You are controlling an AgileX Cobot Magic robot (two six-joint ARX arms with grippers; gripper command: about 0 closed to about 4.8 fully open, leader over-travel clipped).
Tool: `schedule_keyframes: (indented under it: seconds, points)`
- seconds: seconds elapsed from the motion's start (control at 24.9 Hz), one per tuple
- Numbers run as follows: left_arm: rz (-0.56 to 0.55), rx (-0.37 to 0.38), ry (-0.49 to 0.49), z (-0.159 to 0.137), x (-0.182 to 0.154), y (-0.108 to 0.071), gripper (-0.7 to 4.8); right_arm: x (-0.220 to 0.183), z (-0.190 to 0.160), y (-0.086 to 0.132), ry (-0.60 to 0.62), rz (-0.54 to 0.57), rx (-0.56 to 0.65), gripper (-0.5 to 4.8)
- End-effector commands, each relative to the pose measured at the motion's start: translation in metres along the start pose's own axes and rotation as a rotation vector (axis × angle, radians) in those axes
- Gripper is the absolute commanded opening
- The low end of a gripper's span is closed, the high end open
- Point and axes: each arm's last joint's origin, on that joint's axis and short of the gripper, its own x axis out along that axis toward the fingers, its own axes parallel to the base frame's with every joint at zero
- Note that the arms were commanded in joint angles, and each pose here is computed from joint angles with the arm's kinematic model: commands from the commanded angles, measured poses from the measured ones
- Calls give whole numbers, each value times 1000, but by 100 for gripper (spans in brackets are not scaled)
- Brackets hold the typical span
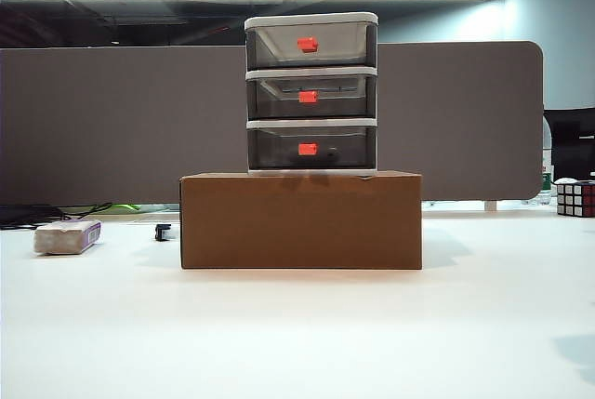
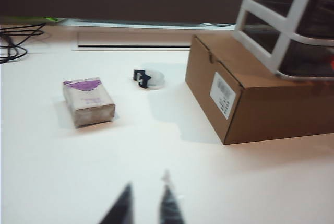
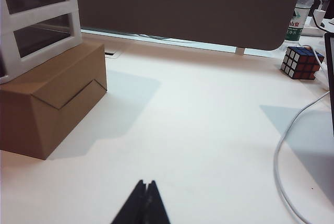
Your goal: Open the third layer of the drawer on the table, pick up the earphone case on the table and put it in, and finally close the drawer.
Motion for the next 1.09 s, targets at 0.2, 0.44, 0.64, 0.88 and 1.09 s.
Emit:
schedule_keyframes:
  seconds: [0.2, 0.44, 0.64, 0.88, 1.09]
  points:
    - [105, 18, -22, 2, 0, 3, 75, 0, -1, 0, -7, -6, 4, -5]
    - [110, 12, -20, 2, 0, 3, 75, 0, -1, 0, -7, -6, 4, -5]
    - [109, 12, -19, 2, 0, 3, 75, 0, -1, 0, -7, -6, 4, -5]
    - [79, 16, -17, 2, 1, 0, 75, 0, -1, 0, -7, -6, 4, -5]
    - [4, 23, -10, 2, 3, -6, 75, 0, -1, 0, -7, -6, 4, -5]
